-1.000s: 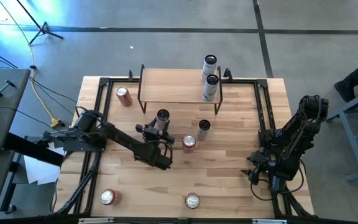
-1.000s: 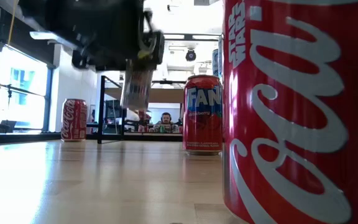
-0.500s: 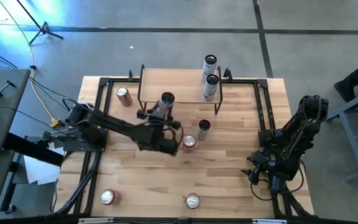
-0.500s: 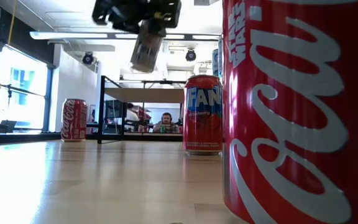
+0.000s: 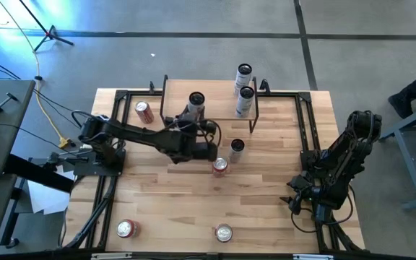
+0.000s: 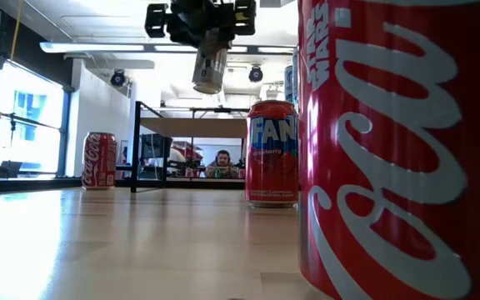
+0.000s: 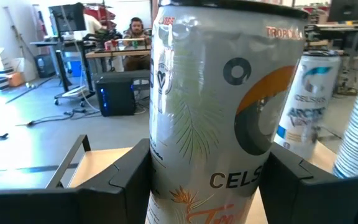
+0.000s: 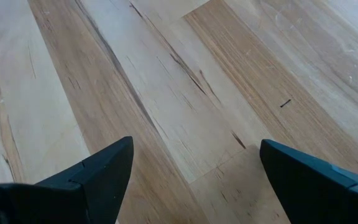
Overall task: Place canned beverage on shelf
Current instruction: Put the left white yellow soda can on the shelf
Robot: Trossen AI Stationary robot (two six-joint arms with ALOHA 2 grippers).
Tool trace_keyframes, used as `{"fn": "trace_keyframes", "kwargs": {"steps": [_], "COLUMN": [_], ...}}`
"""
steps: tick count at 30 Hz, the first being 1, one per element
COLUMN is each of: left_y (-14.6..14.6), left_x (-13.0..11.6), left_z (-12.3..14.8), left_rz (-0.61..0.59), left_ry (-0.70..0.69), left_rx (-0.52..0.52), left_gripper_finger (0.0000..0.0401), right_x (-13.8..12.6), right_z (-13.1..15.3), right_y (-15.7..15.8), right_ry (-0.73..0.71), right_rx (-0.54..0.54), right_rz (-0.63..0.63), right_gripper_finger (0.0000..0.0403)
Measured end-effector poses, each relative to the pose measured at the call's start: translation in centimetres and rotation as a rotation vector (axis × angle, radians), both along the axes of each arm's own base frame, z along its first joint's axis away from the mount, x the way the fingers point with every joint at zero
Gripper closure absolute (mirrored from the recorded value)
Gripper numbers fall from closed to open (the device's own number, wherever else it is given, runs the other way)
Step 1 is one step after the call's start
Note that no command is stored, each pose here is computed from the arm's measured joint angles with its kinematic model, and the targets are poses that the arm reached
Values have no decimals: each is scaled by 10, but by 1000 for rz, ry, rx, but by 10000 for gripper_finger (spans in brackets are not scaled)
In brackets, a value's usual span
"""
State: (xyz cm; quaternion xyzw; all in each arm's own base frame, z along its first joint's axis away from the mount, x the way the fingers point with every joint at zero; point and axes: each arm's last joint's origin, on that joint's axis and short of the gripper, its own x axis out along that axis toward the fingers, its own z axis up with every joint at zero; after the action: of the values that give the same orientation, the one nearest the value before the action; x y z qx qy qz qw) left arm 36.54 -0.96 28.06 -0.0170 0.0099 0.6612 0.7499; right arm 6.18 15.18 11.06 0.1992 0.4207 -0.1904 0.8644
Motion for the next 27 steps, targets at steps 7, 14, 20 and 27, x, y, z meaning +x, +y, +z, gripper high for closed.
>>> {"fn": "trace_keyframes", "kwargs": {"steps": [7,14,20,27], "left_y": [21,42,62,80], "left_x": [8,16,23,27], "left_z": [-1,-10,-16,-22], "left_rz": [47,43,-6,-146], "left_ry": [-21,0,-31,-98], "left_rx": [-10,-58,-94,-75], "left_gripper_finger": [207,207,207,207], "right_x": [0,0,0,0], "right_z": [0,0,0,0], "right_y": [0,0,0,0], "right_ry": [0,0,0,0], "right_rx": [0,-1,-1,-1], "right_rz": [0,0,0,0], "right_gripper_finger": [64,64,64,64]}}
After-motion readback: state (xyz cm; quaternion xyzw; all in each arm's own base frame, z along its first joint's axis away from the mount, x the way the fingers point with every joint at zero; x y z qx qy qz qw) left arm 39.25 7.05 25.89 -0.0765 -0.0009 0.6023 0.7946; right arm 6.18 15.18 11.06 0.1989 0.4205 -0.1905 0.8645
